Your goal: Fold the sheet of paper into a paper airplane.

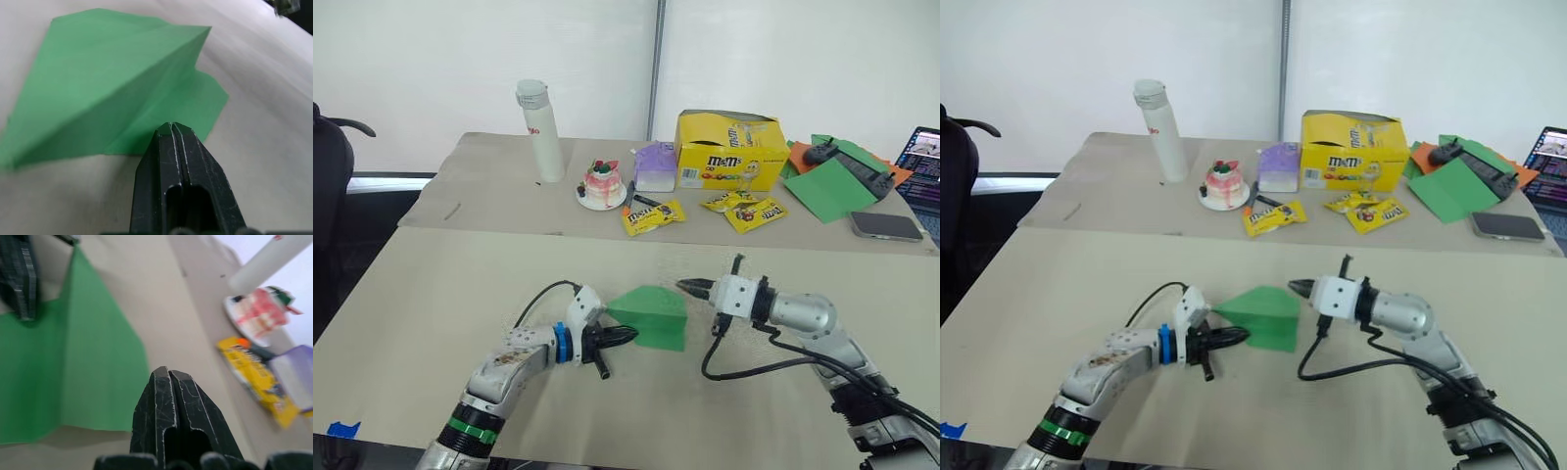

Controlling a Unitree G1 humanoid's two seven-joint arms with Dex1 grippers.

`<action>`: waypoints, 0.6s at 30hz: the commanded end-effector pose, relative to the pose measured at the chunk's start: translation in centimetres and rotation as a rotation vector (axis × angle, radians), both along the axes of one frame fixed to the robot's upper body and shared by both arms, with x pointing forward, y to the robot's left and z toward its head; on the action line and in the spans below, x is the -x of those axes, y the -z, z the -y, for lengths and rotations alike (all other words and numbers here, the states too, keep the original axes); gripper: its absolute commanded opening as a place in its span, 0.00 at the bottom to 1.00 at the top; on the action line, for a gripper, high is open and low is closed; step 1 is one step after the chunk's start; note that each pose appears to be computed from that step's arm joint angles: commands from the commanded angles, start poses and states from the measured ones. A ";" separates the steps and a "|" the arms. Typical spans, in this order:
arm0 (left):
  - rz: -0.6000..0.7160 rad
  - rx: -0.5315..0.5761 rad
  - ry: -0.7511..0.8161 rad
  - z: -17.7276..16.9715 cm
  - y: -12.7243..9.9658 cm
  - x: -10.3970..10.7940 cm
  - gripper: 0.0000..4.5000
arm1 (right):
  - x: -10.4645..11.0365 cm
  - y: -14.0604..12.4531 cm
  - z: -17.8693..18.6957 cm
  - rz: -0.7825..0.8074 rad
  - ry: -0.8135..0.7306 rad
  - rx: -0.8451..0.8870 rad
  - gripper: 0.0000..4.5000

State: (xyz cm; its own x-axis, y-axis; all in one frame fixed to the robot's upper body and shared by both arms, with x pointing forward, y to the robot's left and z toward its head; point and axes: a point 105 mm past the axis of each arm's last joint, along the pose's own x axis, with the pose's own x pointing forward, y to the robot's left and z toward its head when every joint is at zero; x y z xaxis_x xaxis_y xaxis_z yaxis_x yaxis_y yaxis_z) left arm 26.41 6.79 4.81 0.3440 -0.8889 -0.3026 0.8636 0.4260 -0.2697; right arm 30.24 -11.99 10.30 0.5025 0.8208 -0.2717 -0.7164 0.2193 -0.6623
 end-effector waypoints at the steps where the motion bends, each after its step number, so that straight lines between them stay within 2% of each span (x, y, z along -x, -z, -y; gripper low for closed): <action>1: -0.054 -0.012 0.020 0.6 0.7 1.2 0.00 | 1.0 0.3 -0.3 -0.031 -0.031 0.008 0.01; 11: -0.109 -0.022 -0.006 0.8 1.3 1.5 0.00 | 2.9 1.7 -0.3 -0.093 -0.054 -0.019 0.01; 18: -0.051 -0.021 0.057 0.2 -0.3 1.7 0.00 | 4.0 3.5 -0.1 -0.161 -0.021 -0.068 0.01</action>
